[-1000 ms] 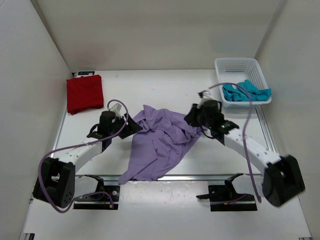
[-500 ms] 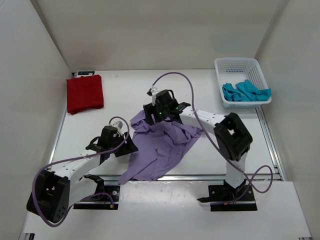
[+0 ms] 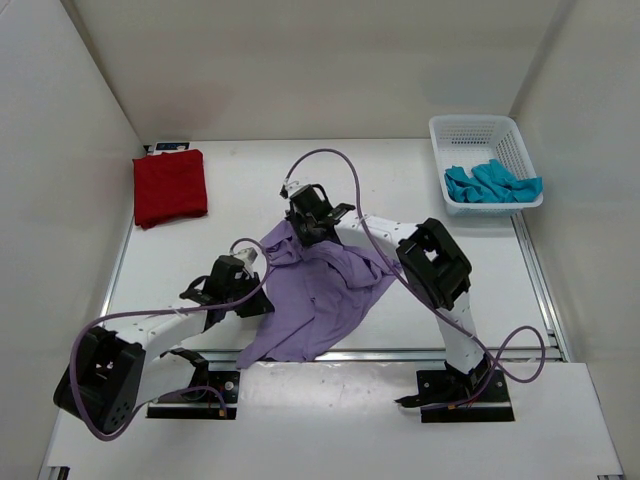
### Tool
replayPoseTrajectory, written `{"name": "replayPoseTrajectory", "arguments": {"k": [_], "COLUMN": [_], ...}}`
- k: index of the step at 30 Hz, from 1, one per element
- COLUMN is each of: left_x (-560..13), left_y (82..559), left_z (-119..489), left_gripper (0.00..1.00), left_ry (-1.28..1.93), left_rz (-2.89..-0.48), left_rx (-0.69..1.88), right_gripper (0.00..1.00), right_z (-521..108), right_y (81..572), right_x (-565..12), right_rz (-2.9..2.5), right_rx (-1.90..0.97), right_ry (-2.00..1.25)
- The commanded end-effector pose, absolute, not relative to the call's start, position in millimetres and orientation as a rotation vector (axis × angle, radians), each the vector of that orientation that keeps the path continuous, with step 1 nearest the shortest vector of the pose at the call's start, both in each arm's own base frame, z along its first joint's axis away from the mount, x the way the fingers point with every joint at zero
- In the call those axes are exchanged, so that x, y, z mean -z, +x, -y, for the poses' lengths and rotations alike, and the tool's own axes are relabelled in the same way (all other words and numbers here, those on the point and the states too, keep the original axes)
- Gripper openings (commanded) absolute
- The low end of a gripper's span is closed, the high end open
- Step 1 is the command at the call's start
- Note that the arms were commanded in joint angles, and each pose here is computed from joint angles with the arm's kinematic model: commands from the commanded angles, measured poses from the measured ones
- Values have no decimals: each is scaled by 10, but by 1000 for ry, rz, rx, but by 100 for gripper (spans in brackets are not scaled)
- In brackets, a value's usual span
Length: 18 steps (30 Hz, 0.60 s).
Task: Fold and stack the t-shirts
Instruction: Flatten out the tshirt
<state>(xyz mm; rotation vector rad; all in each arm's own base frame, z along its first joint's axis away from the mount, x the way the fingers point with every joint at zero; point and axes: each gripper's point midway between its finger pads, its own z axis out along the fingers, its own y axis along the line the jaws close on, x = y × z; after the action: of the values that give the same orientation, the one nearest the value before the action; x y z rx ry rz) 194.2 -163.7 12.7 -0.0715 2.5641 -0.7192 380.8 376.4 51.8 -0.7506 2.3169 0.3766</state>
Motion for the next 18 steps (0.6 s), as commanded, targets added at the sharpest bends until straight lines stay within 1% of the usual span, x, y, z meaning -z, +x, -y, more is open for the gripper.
{"name": "replayPoseTrajectory", "arguments": {"k": [1, 2, 3, 4, 5, 7, 9, 11, 12, 14, 15, 17, 18], "left_x": [-60, -91, -128, -174, -235, -422, -647, -1011, -1137, -1659, -1792, -2312, -2478], "left_y": [1892, 1926, 1974, 2004, 2067, 2200, 2350, 2579, 2652, 2918, 2983, 3161, 3233], "left_z": [1575, 1575, 1574, 1585, 1585, 1648, 1722, 1804, 1796, 1855, 1851, 1861, 1802], "left_gripper": [9, 3, 0, 0, 0, 0, 0, 0, 0, 0, 0, 0, 0], "left_ry": [-60, -61, -65, -60, -70, -73, -68, -78, -88, -66, -73, -59, -85], "left_rz": [-2596, -2580, -2565, -2553, -2529, -2486, -2429, -2348, -2322, -2207, -2182, -2070, -2028], "left_rx": [669, 667, 663, 672, 673, 708, 761, 821, 837, 876, 885, 928, 938], "right_gripper": [0, 0, 0, 0, 0, 0, 0, 0, 0, 0, 0, 0, 0], "right_z": [-3671, -3656, -3593, -3533, -3452, -3360, -3100, -2854, -2750, -2520, -2419, -2195, -2155], "right_y": [4023, 4018, 4024, 3987, 3961, 3892, 3889, 3787, 3770, 3610, 3577, 3367, 3281], "right_x": [-934, -973, -1126, -1284, -1304, -1785, -2087, -2575, -2672, -3203, -3342, -3833, -3834], "right_rz": [-2242, -2237, -2214, -2191, -2195, -2102, -2060, -1978, -1968, -1865, -1844, -1751, -1771], "right_rx": [-339, -359, -378, -392, -392, -434, -430, -442, -434, -460, -444, -432, -403], "right_ry": [-654, -644, -619, -606, -590, -567, -510, -459, -437, -385, -373, -335, -339]}}
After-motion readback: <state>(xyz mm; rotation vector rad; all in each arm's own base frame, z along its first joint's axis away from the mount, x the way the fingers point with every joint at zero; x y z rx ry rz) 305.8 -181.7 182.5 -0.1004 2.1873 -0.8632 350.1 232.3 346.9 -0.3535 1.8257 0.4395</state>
